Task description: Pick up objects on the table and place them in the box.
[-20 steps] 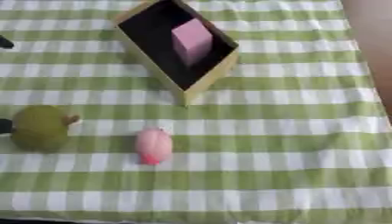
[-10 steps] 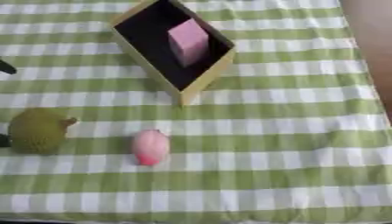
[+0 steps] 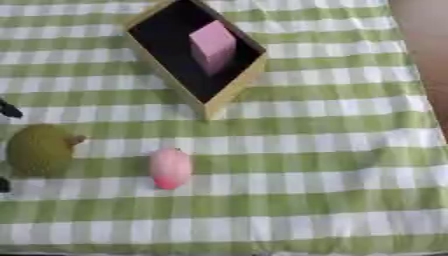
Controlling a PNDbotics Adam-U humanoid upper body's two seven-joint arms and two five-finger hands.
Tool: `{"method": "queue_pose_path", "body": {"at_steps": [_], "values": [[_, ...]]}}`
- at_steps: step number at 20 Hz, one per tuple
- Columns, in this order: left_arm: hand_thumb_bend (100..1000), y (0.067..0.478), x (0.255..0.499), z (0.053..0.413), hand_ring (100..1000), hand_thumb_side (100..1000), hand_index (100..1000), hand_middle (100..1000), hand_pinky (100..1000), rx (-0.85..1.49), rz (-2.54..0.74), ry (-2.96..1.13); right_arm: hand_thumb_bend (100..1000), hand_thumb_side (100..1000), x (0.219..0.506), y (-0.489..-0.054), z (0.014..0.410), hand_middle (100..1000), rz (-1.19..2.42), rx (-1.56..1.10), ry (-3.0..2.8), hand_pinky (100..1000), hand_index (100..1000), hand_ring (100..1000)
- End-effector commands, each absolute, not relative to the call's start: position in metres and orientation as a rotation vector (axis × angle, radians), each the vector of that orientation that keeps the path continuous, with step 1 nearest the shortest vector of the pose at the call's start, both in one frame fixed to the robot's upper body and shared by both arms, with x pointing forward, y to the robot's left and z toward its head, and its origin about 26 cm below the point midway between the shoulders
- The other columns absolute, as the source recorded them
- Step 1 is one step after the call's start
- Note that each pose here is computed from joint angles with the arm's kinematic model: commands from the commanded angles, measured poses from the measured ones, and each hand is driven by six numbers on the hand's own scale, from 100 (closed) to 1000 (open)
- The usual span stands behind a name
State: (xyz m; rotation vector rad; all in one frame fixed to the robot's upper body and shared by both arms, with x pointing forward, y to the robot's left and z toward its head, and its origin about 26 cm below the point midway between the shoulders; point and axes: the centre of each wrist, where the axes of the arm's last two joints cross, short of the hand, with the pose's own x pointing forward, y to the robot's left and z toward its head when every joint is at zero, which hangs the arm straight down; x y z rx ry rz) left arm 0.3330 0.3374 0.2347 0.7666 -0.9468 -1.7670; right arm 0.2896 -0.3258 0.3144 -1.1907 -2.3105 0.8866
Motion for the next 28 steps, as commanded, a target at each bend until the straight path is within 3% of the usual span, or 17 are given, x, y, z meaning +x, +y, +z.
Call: {"method": "queue_pose_path", "body": {"at_steps": [1,2,3,6,8,14,21,28], "values": [[562,0.339,0.338,0.237,795,441,830,742,852,0.782,-1.763,-0.945,100,425,0.286,-0.324,0.323,800,0.888,-1.203,-2.337,891,870,853],[447,0.338,0.339,0.237,764,413,797,705,816,0.775,-1.753,-0.963,100,427,0.286,-0.324,0.322,800,0.886,-1.201,-2.337,890,870,853],[430,0.337,0.340,0.237,760,408,793,701,811,0.771,-1.736,-0.984,100,428,0.286,-0.324,0.322,800,0.883,-1.198,-2.337,890,870,853],[196,0.333,0.342,0.234,718,329,719,643,766,0.733,-1.685,-1.064,100,437,0.286,-0.324,0.321,800,0.877,-1.187,-2.336,890,870,852],[100,0.332,0.342,0.234,676,297,673,609,734,0.705,-1.650,-1.117,100,439,0.286,-0.324,0.320,800,0.874,-1.184,-2.334,890,870,851],[100,0.323,0.334,0.248,624,250,610,563,701,0.741,-1.582,-1.251,100,446,0.286,-0.326,0.319,799,0.865,-1.177,-2.321,890,871,850],[100,0.301,0.321,0.312,627,225,621,566,714,0.998,-1.528,-1.500,100,440,0.285,-0.328,0.318,799,0.864,-1.184,-2.313,891,870,850],[100,0.274,0.344,0.353,633,228,627,571,719,1.107,-1.515,-1.662,100,442,0.285,-0.328,0.316,799,0.866,-1.180,-2.304,891,870,849]]}}
